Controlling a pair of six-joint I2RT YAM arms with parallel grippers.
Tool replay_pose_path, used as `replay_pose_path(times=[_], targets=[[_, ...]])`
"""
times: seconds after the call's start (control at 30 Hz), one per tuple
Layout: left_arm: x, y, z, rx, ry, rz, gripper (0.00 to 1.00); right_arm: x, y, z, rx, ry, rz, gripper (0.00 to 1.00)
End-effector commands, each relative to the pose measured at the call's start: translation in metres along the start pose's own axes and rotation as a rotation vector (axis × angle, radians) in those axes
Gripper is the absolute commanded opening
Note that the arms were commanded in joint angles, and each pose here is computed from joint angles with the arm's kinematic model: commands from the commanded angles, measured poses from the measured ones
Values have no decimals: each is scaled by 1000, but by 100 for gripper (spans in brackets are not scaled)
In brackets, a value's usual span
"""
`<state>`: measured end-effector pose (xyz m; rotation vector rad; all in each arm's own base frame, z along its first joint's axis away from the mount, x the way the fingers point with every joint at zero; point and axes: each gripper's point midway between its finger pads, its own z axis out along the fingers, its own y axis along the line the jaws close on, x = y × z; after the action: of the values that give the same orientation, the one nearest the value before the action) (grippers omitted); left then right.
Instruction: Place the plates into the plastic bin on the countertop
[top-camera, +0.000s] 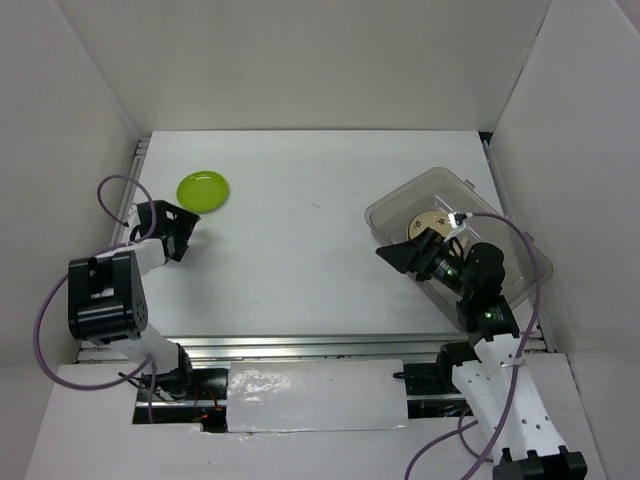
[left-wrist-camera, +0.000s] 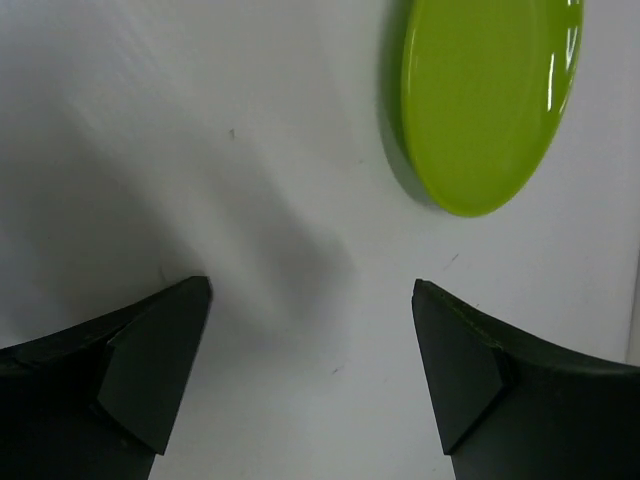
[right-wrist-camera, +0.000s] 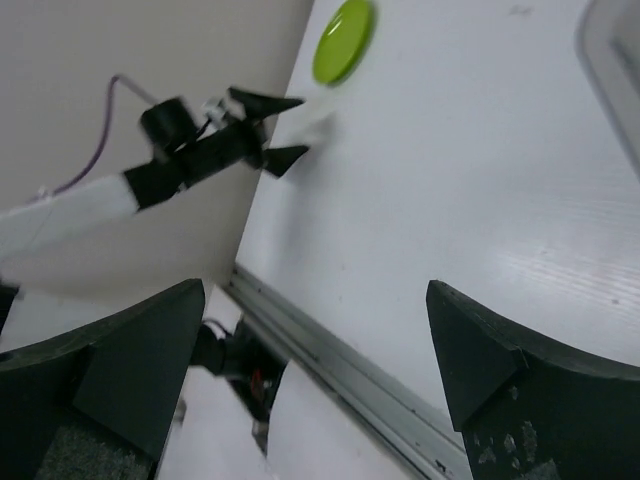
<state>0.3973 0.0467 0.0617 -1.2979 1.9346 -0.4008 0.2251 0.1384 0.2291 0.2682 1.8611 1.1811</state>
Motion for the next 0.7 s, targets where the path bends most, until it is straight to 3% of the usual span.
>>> replay_pose_path(times=[0.0, 0.17, 0.27, 0.3, 0.37, 0.4, 0.57, 0.6, 0.67], targets=[[-25, -28, 30, 144, -88, -115, 99, 7, 52, -7, -194, 39, -137, 100], [-20, -11, 67, 43, -39, -117, 98, 44, 43, 0, -211, 139, -94, 100], [-10, 15, 83, -93, -10, -142, 90, 55, 38, 6, -212, 154, -71, 100], [-7, 25, 91, -174, 24, -146, 77, 55, 38, 7, -216, 153, -73, 100], [-1, 31, 99, -225, 57, -142, 59, 57, 39, 10, -212, 166, -79, 100], [-1, 33, 104, -250, 66, -150, 41, 59, 38, 11, -201, 175, -76, 100], [-3, 34, 102, -256, 73, -166, 29, 51, 50, 10, -202, 156, -104, 100], [-8, 31, 102, -246, 69, -168, 13, 50, 53, 10, -208, 154, -110, 100], [-13, 25, 93, -250, 84, -158, 0, 46, 57, 10, -213, 139, -123, 100]])
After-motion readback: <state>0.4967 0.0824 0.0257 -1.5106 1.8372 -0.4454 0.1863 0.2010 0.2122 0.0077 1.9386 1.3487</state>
